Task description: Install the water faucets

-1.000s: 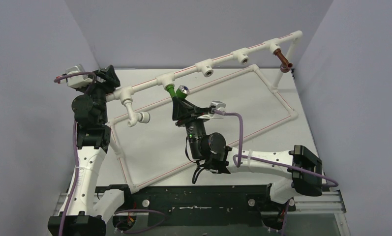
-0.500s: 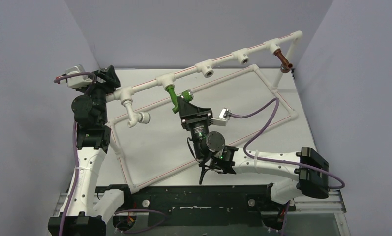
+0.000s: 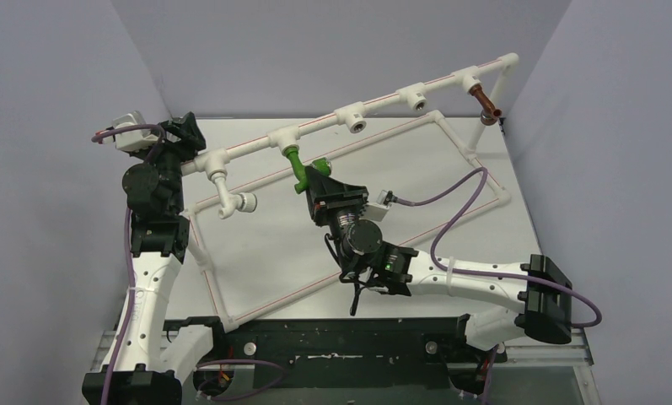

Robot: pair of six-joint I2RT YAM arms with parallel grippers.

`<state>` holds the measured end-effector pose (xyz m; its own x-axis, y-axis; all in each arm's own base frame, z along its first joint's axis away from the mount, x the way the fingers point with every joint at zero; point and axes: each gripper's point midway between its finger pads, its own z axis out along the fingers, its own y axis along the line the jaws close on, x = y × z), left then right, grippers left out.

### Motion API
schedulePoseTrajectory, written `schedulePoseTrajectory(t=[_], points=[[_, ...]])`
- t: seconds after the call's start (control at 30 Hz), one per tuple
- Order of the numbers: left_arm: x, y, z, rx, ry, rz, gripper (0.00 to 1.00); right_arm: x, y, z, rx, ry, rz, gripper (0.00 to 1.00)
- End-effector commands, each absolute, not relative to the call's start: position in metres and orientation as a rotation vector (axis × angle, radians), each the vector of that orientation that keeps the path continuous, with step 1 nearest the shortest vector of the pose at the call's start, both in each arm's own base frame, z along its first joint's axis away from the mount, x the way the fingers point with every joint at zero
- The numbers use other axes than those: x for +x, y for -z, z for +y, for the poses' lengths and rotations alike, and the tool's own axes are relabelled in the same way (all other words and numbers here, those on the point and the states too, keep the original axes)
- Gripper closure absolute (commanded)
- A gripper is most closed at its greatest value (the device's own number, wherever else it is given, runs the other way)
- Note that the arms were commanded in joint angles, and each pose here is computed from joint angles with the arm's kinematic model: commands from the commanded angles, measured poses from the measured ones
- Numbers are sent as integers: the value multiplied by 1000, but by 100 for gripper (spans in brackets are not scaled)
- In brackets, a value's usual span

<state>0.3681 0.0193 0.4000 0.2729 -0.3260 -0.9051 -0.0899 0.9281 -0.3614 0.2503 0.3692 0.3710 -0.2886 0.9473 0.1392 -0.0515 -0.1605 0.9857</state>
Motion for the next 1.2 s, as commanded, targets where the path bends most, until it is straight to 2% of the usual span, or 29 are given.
schedulePoseTrajectory(t=[0.0,0.17,0.33,0.5,0.63,0.7,1.17], points=[[365,-244,27,-452,55,1785,34,227,-400,376,1088,-1739,1309,77],[365,-244,28,-453,48,1783,34,226,-395,369,1067,-1712,1318,50],[365,-243,28,-453,46,1785,34,222,-389,366,1040,-1707,1343,37],[365,-243,28,-454,45,1785,34,215,-394,362,927,-1675,1377,30],[365,-243,28,-453,47,1786,34,206,-411,363,686,-1598,1393,29],[366,-242,28,-453,47,1788,34,202,-416,362,557,-1512,1419,25],[365,-243,30,-458,43,1785,34,175,-451,369,-181,-1177,1316,27]])
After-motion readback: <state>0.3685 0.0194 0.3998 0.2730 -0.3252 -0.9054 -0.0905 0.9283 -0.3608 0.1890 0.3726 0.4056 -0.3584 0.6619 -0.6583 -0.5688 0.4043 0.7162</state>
